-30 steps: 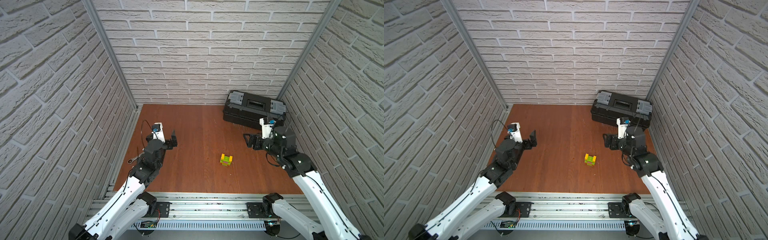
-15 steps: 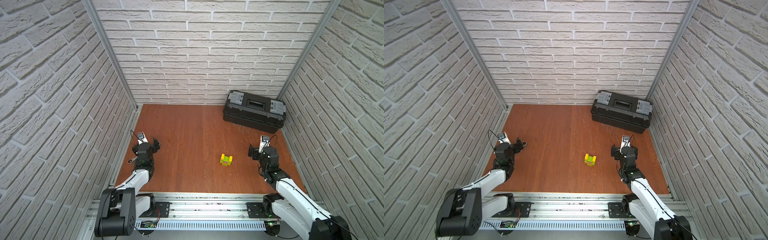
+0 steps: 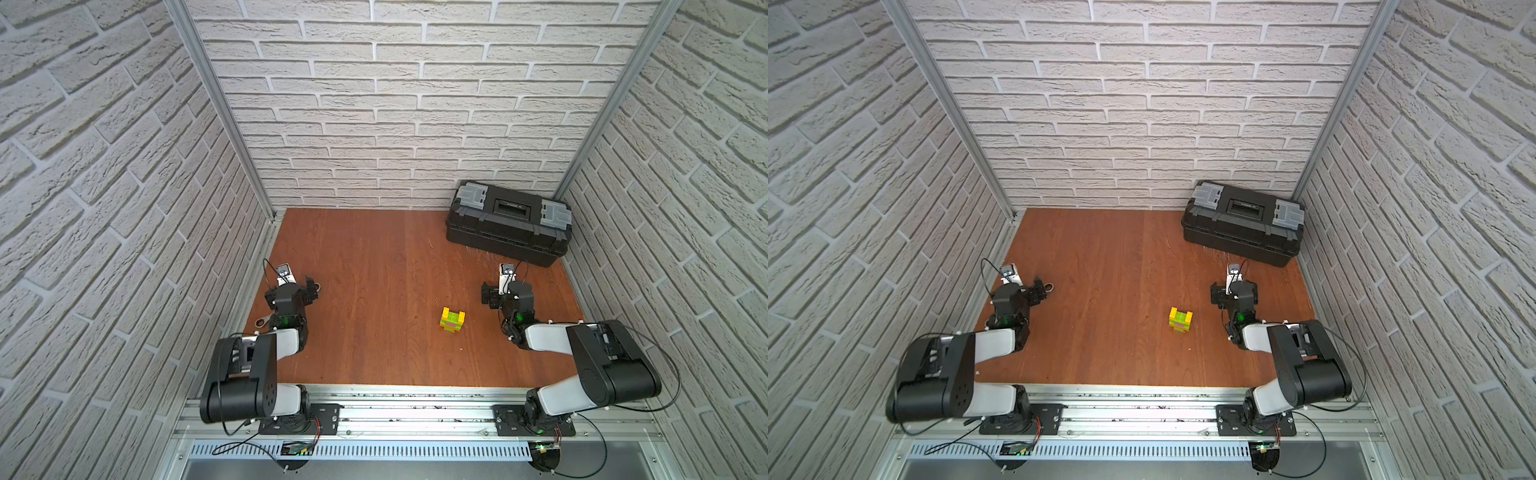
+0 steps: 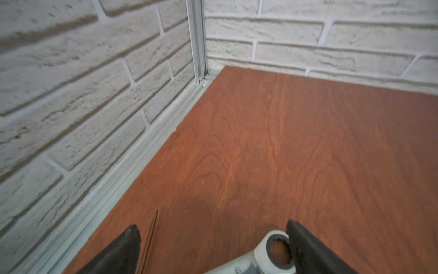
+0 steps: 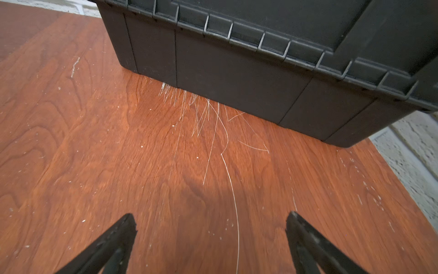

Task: Assemble a carrot with lego
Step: Reset both arms

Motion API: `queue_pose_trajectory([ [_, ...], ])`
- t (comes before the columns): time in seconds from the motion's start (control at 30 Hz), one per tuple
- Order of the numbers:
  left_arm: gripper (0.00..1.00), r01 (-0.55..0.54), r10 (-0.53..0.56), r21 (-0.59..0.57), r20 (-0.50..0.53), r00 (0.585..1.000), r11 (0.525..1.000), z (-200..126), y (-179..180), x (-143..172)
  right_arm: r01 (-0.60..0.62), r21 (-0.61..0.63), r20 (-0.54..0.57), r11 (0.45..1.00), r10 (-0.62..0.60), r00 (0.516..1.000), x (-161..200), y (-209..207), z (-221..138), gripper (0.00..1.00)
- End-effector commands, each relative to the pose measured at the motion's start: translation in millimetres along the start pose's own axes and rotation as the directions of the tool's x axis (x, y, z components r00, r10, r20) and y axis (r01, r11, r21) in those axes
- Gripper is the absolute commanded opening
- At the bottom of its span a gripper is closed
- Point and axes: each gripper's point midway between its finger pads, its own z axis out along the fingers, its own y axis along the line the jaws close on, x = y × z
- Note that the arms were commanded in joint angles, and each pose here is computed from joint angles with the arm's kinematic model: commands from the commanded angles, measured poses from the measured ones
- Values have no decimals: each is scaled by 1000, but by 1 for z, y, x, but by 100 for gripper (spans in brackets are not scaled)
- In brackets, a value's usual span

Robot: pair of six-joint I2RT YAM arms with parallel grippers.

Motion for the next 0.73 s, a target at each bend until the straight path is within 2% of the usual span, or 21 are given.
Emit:
queue_pose_trajectory([
  [0.0, 98, -29, 24, 77, 74, 997, 997, 11, -16, -13, 1, -56, 152, 998, 7, 988, -30, 6, -1, 99],
  [0.03, 98, -49, 41, 93, 88, 995, 994, 15, -22, -12, 5, -60, 128, 998, 3, 992, -31, 6, 0, 99],
  [0.07, 98, -66, 60, 109, 60, 996, 992, 17, -26, -9, 0, -59, 90, 998, 6, 996, -28, 5, 1, 99],
  [0.13, 98, -76, 69, 129, 56, 996, 989, 18, -30, -10, -31, -5, 103, 1000, 31, 994, -28, -5, 3, 99],
  [0.2, 98, -72, 66, 129, 48, 997, 989, 18, -29, -10, -42, 5, 68, 999, 42, 997, -25, -7, 3, 99],
  [0.7, 98, -84, 79, 123, 42, 996, 989, 18, -31, -9, -42, -4, 72, 999, 42, 996, -26, -6, 4, 99],
])
